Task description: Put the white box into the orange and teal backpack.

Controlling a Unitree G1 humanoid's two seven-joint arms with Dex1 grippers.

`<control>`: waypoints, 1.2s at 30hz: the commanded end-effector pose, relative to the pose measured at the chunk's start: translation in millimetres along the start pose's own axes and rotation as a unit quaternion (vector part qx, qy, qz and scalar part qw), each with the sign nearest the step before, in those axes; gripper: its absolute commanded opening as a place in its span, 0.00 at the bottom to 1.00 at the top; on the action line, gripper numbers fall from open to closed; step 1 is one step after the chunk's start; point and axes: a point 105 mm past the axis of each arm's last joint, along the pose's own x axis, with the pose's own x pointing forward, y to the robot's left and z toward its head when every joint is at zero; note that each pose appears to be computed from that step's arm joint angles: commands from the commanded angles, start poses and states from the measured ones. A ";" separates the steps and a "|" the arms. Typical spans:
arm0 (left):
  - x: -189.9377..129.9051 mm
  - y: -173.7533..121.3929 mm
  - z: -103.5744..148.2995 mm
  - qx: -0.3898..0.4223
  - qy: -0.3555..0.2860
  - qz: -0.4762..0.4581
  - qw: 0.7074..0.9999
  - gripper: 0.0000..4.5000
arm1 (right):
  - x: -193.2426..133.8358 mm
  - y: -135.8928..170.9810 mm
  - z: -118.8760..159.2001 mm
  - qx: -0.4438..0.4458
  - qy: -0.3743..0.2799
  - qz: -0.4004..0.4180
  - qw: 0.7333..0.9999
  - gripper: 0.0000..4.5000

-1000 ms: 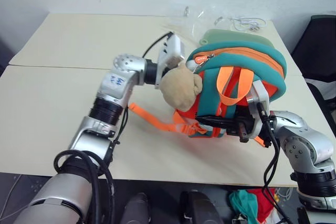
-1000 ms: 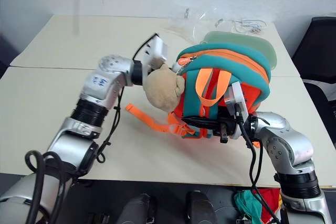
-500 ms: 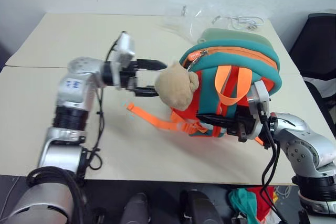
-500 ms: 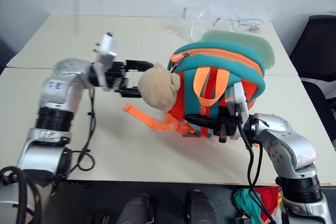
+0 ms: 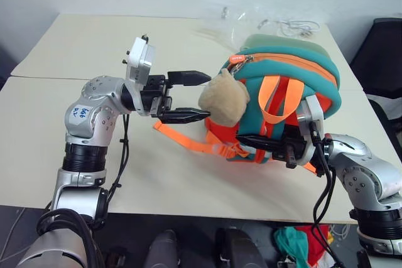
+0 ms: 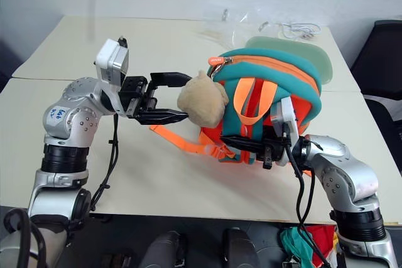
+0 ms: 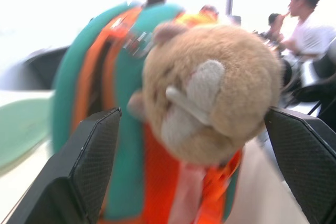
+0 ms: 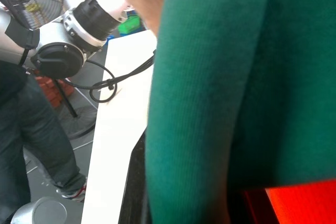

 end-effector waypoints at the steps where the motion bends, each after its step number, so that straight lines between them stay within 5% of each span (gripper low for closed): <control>1: 0.6 -2.9 8.4 0.002 -0.025 0.012 1.000 0.87 | -1.6 -0.2 7.2 -0.020 -0.003 0.001 1.000 0.00; 8: 2.4 -0.9 -1.6 -0.005 -0.030 0.035 0.999 0.40 | -1.3 -3.5 5.6 -0.021 -0.007 -0.007 1.000 0.00; 14: -27.0 17.9 -16.6 -0.012 -0.005 0.116 0.993 0.03 | -2.8 -5.7 5.2 -0.025 -0.011 -0.017 0.999 0.00; 21: -93.1 39.4 -13.6 -0.038 0.033 0.221 0.974 0.01 | -6.0 -7.4 8.4 -0.028 -0.032 -0.041 0.998 0.00; 27: -120.9 56.3 -35.4 -0.048 0.122 0.274 0.953 0.01 | -11.1 -8.4 12.6 -0.029 -0.048 -0.060 0.997 0.00; 36: -80.3 52.5 -112.3 -0.059 0.249 0.215 0.942 0.01 | -12.3 -9.7 15.5 -0.025 -0.069 -0.080 0.994 0.00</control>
